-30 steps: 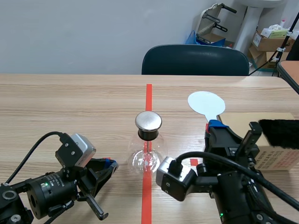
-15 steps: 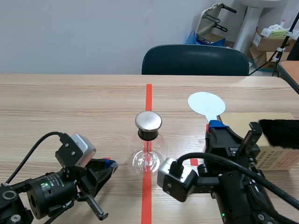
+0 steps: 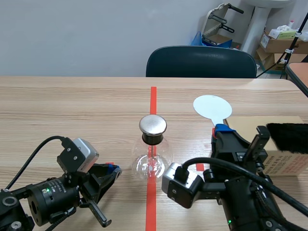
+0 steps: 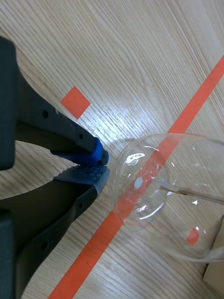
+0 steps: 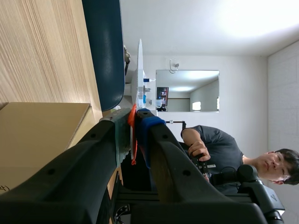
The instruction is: Do the electroscope experiment
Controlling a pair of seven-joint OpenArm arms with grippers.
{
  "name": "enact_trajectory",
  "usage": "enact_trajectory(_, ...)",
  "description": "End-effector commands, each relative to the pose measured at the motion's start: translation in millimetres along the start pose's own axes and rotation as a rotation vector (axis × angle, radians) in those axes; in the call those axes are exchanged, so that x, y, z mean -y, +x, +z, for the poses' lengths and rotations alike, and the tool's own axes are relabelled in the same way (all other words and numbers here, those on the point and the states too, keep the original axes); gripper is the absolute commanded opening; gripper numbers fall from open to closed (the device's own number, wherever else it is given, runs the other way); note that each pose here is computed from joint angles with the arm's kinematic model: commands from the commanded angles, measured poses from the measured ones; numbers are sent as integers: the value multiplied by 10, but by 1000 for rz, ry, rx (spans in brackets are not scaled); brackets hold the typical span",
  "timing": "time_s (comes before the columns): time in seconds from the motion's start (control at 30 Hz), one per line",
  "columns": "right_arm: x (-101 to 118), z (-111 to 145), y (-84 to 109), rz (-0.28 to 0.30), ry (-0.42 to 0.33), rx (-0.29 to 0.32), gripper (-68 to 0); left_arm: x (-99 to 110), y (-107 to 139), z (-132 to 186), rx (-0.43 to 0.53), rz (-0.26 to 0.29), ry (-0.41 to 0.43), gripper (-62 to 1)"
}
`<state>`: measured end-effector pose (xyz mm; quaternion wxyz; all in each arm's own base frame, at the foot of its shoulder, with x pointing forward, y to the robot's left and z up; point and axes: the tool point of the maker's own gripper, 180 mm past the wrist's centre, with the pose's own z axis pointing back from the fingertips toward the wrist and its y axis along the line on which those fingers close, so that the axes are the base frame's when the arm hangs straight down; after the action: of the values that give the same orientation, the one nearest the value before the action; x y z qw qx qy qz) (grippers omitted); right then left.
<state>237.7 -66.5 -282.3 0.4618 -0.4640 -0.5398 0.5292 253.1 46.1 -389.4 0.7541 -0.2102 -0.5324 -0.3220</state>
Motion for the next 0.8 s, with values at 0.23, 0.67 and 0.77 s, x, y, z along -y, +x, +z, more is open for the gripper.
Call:
enact_trajectory(0.23,50,-11,-17,4,-20,1,-665,28,67,-16,24,6,-6,-588)
enact_trajectory(0.67,49,-9,-14,4,-19,2,-665,28,54,-17,16,6,-6,-588)
enact_trajectory(0.77,49,-9,-14,4,-19,2,-665,28,54,-17,16,6,-6,-588)
